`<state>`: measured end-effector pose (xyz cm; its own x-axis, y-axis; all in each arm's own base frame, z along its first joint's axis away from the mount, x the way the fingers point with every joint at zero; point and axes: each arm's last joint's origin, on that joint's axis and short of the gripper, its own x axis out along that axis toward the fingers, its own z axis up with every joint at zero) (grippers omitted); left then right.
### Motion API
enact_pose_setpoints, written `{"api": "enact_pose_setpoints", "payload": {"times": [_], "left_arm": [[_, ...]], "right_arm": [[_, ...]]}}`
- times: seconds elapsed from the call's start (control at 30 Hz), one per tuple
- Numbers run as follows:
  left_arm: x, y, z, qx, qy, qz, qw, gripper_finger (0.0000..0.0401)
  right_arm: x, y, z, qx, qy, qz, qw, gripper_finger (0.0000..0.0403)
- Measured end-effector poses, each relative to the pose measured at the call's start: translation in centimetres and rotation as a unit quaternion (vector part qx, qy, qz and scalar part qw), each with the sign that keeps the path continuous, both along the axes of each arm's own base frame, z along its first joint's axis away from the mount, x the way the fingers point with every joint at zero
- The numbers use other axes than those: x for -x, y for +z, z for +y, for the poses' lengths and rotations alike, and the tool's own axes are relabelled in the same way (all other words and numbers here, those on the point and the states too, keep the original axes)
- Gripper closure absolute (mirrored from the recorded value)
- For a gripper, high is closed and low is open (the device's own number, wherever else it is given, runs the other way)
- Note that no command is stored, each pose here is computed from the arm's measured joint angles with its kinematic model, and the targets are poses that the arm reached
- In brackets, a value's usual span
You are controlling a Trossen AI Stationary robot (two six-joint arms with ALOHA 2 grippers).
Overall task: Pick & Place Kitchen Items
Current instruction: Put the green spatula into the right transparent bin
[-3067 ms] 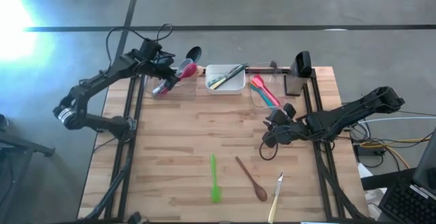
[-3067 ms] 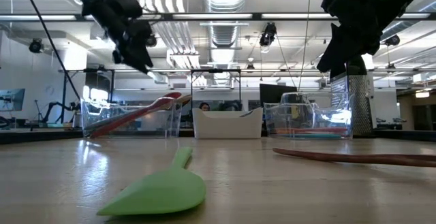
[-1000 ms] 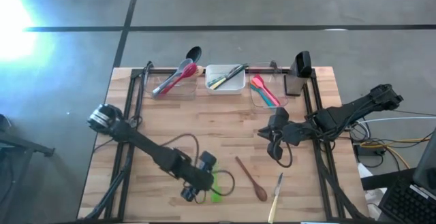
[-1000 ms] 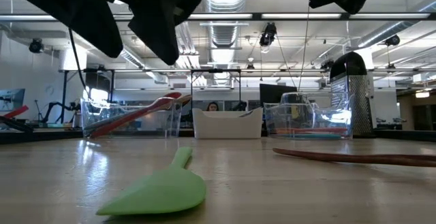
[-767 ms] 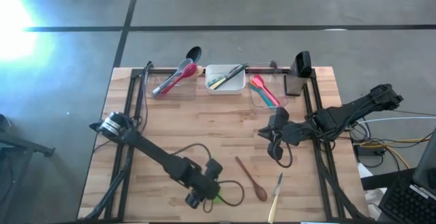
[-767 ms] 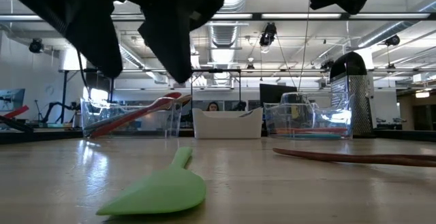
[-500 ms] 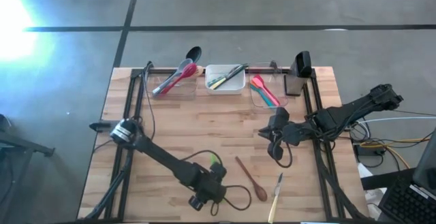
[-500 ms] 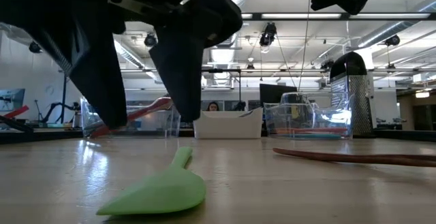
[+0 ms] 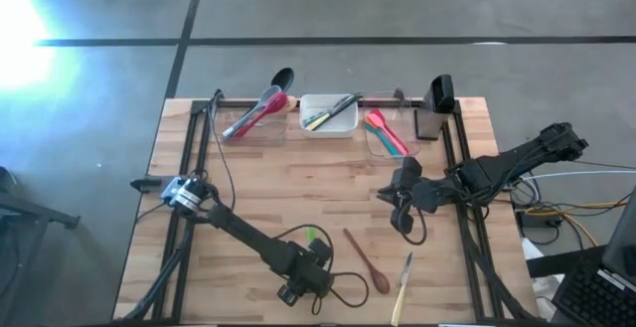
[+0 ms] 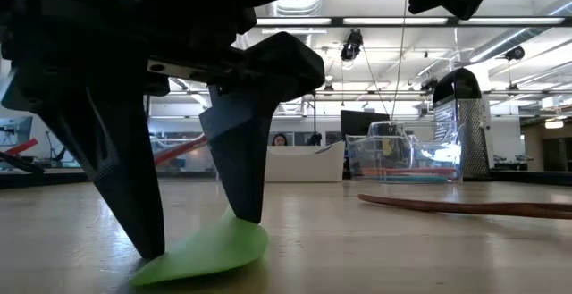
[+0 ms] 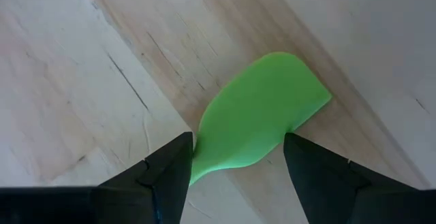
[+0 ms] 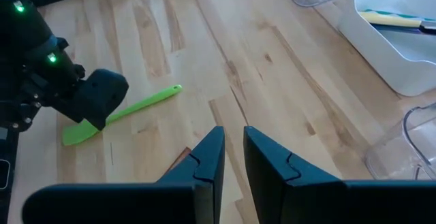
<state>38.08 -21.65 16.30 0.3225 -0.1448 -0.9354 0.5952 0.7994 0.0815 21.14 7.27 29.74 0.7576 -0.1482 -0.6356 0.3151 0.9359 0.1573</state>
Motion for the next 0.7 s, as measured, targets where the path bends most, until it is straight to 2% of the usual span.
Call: {"api": "enact_pose_setpoints", "payload": {"times": [0.27,0.7], "left_arm": [[-0.29,-0.78,-0.08,0.019,-0.014,0.012,1.0,0.0169],[-0.79,-0.94,0.0,0.029,-0.047,-0.009,0.998,0.017]], "right_arm": [[0.0,0.0,0.0,0.001,0.001,0.0,1.0,0.0355],[0.02,-0.22,-0.01,0.005,0.002,0.003,1.0,0.0355]]}}
